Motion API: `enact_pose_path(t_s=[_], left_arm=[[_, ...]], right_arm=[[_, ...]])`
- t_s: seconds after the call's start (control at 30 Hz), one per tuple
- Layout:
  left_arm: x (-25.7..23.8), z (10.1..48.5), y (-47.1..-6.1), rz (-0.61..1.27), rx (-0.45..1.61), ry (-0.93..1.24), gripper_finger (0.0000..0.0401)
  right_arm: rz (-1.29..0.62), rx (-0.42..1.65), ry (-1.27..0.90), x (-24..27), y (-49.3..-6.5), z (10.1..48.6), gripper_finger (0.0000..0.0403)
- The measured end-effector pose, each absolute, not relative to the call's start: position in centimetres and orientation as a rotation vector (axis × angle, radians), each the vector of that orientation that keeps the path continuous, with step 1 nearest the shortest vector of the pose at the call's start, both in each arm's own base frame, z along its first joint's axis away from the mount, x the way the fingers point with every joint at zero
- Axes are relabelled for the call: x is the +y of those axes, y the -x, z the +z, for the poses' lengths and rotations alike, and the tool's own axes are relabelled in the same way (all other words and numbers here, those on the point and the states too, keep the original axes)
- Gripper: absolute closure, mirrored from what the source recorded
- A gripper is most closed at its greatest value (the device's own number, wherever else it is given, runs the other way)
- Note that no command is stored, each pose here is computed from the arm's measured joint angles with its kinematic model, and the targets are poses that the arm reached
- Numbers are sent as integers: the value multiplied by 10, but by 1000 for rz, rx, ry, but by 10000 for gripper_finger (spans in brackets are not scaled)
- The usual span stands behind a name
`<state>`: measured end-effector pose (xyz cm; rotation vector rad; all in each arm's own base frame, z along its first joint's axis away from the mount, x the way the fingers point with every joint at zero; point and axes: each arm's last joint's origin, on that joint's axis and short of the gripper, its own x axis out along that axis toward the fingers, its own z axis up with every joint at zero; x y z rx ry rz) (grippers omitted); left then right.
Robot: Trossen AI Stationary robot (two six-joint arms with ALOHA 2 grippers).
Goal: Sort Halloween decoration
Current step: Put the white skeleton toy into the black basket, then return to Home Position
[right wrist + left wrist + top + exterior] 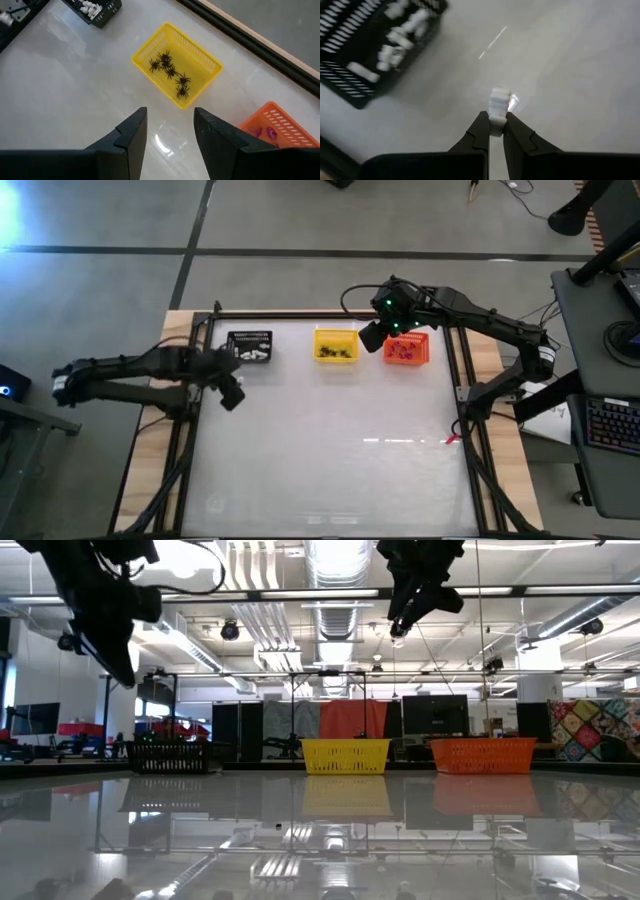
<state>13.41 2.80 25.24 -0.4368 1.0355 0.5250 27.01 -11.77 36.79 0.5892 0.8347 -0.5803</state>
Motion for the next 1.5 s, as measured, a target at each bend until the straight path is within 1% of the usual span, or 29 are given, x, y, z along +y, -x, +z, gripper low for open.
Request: enact_pose_path(t_s=[0.17, 0.3, 0.47, 0.73, 0.9, 1.13, 1.33, 1.5], left_arm=[[59, 248, -133, 583, 1062, 450, 399], [85, 244, -134, 613, 1035, 482, 399], [113, 234, -136, 570, 1037, 526, 399], [146, 211, -142, 602, 1086, 538, 394], [157, 202, -149, 603, 1086, 531, 370], [168, 207, -159, 598, 1086, 523, 310], [176, 226, -167, 604, 1069, 510, 275], [175, 256, -164, 671, 1033, 535, 269]], right_arm=[[-564, 845, -552, -118, -270, 368, 250], [-615, 842, -518, -119, -269, 368, 250], [-634, 845, -488, -121, -269, 368, 250], [-619, 855, -458, -121, -269, 368, 250], [-604, 869, -429, -120, -268, 368, 250], [-595, 909, -409, -119, -266, 366, 250], [-579, 962, -366, -118, -263, 364, 250], [-537, 1066, -173, -118, -258, 361, 250]])
